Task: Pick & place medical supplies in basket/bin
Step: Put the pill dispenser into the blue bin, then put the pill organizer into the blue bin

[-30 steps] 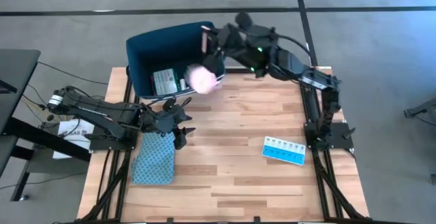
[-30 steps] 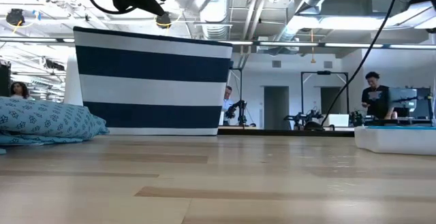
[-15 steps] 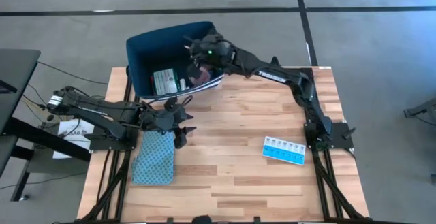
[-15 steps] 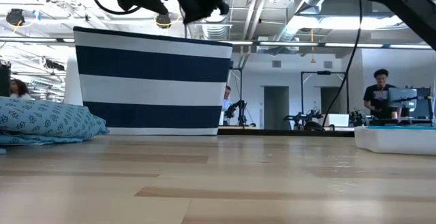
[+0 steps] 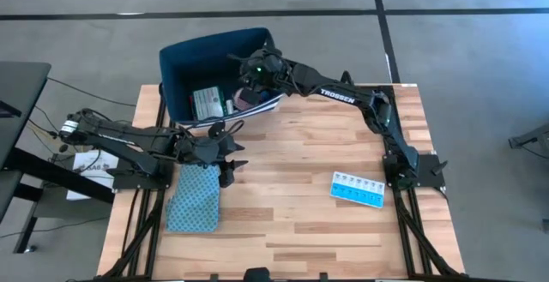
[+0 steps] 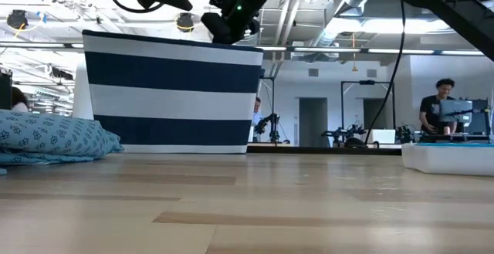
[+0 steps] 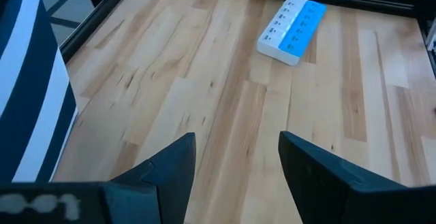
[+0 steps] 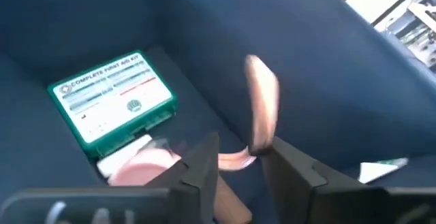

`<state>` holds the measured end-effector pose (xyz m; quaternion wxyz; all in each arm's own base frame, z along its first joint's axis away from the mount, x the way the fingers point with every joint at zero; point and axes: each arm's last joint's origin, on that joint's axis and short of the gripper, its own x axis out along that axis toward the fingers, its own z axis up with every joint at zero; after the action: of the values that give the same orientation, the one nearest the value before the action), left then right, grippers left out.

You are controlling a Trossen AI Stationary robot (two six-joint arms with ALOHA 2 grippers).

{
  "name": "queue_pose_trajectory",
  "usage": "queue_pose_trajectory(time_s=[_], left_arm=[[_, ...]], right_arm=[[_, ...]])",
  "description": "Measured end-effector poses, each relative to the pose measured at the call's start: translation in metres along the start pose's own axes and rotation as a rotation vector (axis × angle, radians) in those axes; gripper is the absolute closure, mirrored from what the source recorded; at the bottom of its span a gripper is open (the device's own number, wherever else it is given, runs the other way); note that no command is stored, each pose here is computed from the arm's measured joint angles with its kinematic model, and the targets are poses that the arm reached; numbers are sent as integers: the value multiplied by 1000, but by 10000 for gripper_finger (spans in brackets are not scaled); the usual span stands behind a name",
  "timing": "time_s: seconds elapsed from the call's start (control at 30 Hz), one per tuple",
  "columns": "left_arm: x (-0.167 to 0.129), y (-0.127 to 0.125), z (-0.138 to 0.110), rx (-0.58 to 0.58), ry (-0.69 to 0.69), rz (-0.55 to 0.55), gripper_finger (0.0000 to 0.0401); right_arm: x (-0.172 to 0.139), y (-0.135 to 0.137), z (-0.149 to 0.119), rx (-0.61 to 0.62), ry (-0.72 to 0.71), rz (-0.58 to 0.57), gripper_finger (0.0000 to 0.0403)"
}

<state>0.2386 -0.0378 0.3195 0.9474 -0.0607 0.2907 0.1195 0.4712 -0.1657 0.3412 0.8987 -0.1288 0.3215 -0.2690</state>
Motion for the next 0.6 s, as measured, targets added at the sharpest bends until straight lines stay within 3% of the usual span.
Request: queue_pose_trajectory(time_s=[0.37,0.5,0.6], left_arm=[[0,0,0,0,-1,1,202],[0,0,0,1,1,2,202],[0,0,0,-1,-3,0,202]], right_arm=[[-31,7,6,-71,81,17,224],[-67,6,14,-109,107,-56,218],[-100,10,18,-140,120,-31,221]])
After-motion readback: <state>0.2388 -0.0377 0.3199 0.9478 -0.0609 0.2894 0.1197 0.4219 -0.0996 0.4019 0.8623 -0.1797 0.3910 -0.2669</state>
